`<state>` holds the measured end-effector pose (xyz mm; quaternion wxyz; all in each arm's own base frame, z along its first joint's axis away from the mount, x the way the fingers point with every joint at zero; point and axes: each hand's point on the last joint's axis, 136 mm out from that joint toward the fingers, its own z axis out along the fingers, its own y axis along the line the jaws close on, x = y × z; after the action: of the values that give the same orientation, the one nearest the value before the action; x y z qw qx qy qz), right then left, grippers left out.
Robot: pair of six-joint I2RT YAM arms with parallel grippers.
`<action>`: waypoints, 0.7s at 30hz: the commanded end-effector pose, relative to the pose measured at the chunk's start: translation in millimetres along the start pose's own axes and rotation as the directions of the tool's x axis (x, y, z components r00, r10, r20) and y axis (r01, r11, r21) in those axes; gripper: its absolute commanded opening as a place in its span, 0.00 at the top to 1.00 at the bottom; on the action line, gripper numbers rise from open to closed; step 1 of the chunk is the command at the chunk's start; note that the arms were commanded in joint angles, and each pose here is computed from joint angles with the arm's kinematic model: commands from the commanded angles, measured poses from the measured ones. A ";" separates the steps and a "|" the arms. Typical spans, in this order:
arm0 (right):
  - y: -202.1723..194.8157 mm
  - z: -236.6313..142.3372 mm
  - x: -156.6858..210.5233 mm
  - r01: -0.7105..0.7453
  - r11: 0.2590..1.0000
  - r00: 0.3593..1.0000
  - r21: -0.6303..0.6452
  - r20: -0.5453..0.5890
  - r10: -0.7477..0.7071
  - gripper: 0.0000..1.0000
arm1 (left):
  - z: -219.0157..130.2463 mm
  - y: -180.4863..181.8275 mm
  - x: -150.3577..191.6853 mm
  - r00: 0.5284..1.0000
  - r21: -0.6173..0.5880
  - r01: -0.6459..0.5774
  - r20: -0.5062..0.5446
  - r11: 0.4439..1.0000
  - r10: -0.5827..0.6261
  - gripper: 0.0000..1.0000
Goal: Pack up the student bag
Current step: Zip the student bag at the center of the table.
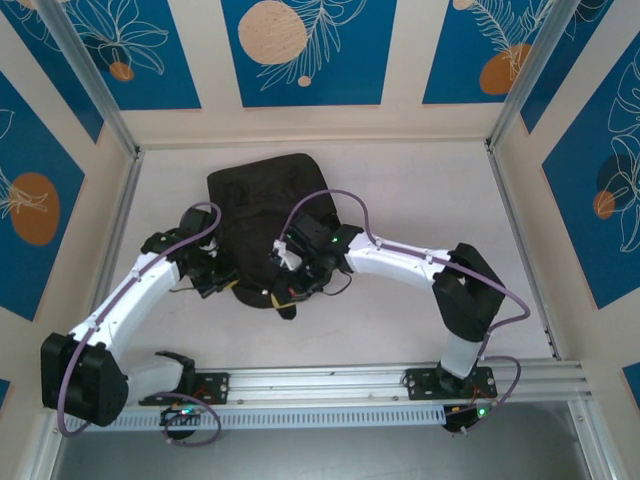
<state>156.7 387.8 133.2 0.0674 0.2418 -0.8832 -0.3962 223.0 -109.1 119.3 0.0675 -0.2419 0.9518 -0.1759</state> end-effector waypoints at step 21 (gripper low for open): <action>-3.6 -7.6 -10.9 0.019 0.999 1.000 0.027 0.008 -0.019 1.00 | -65.1 16.3 -61.7 0.962 -0.232 -0.084 0.236 0.969 0.140 1.00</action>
<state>177.5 367.4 134.5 0.0492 0.2228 -0.8925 -0.3890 241.1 -74.4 154.0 0.1272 -0.2284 0.9600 -0.1004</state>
